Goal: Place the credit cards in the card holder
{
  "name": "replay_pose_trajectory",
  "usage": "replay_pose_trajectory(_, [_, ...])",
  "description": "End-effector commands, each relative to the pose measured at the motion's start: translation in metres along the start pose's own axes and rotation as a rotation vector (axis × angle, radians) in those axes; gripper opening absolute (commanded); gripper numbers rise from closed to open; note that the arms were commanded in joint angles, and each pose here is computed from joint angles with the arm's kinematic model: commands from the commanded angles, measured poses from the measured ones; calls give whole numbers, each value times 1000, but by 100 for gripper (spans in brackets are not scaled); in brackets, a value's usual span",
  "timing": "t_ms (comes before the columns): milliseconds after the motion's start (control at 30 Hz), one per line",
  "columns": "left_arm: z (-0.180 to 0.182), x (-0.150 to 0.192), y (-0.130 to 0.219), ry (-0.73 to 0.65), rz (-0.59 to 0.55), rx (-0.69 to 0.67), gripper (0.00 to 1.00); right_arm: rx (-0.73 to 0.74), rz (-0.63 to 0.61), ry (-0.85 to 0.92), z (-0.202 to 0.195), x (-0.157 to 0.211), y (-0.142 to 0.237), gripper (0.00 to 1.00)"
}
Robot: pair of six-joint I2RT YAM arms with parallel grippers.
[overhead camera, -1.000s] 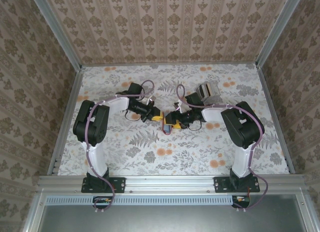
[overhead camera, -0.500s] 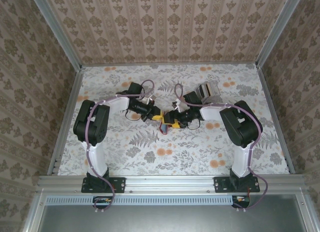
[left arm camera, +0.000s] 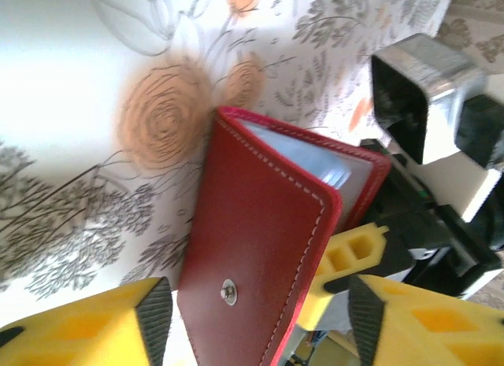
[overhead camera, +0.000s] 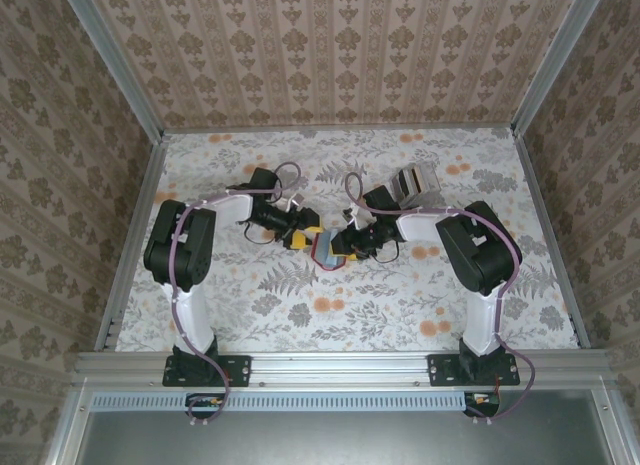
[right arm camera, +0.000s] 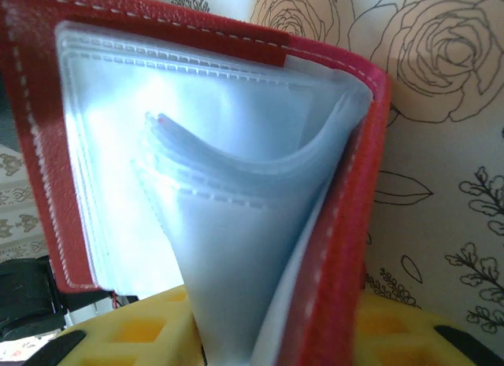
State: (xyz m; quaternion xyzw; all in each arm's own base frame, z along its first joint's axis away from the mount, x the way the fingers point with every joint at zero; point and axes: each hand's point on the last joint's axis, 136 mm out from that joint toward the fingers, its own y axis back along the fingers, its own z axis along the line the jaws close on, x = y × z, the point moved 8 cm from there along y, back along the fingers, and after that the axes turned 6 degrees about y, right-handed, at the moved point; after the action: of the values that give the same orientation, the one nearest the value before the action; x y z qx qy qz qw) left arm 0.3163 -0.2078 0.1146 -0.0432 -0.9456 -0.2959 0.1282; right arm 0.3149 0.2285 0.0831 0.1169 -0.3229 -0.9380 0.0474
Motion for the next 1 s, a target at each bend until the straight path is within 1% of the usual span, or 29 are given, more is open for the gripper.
replay_pose_trajectory(0, [-7,9,7,-54,9,-39,66,33,7,-18,-8,5,-1,38])
replay_pose_trajectory(67, [-7,10,5,-59,16,-35,67,34,4,-17,-8,5,0,38])
replay_pose_trajectory(100, [-6,10,4,-58,18,-35,65,34,2,-19,-8,5,0,37])
replay_pose_trajectory(133, [-4,10,2,-55,24,-34,60,32,0,-16,-8,4,0,37])
replay_pose_trajectory(167, [-3,10,1,-51,28,-29,49,27,0,-15,-8,4,0,37])
replay_pose_trajectory(233, [-1,10,0,-49,31,-22,33,20,-2,-13,-8,4,0,37])
replay_pose_trajectory(267, [-2,10,0,-55,32,-15,27,15,-2,-13,-8,4,0,38])
replay_pose_trajectory(367, [-2,11,0,-65,38,8,15,-1,1,-13,-8,4,0,39])
replay_pose_trajectory(433, [-3,11,2,-75,37,28,8,-2,0,-17,-9,4,0,40])
replay_pose_trajectory(500, [-4,12,3,-82,36,43,2,-6,-3,-18,-11,4,1,45])
replay_pose_trajectory(533, [-4,12,3,-88,32,50,0,-18,-11,-11,-9,4,2,52])
replay_pose_trajectory(567, [-4,12,4,-92,27,54,0,-44,-19,1,-7,4,3,59])
replay_pose_trajectory(633, [-4,12,4,-93,21,59,0,-130,-57,47,2,3,8,70])
replay_pose_trajectory(667, [-4,12,4,-91,18,64,0,-169,-72,62,6,1,11,73])
replay_pose_trajectory(767, [-3,12,2,-86,14,78,0,-224,-62,52,9,-3,13,78])
replay_pose_trajectory(833, [-2,12,1,-74,12,100,0,-220,-37,38,8,-3,8,80])
replay_pose_trajectory(867, [-2,11,0,-67,8,110,0,-211,-26,33,7,-3,5,83])
replay_pose_trajectory(967, [-4,10,0,-53,-6,136,0,-179,2,45,9,-1,-2,85])
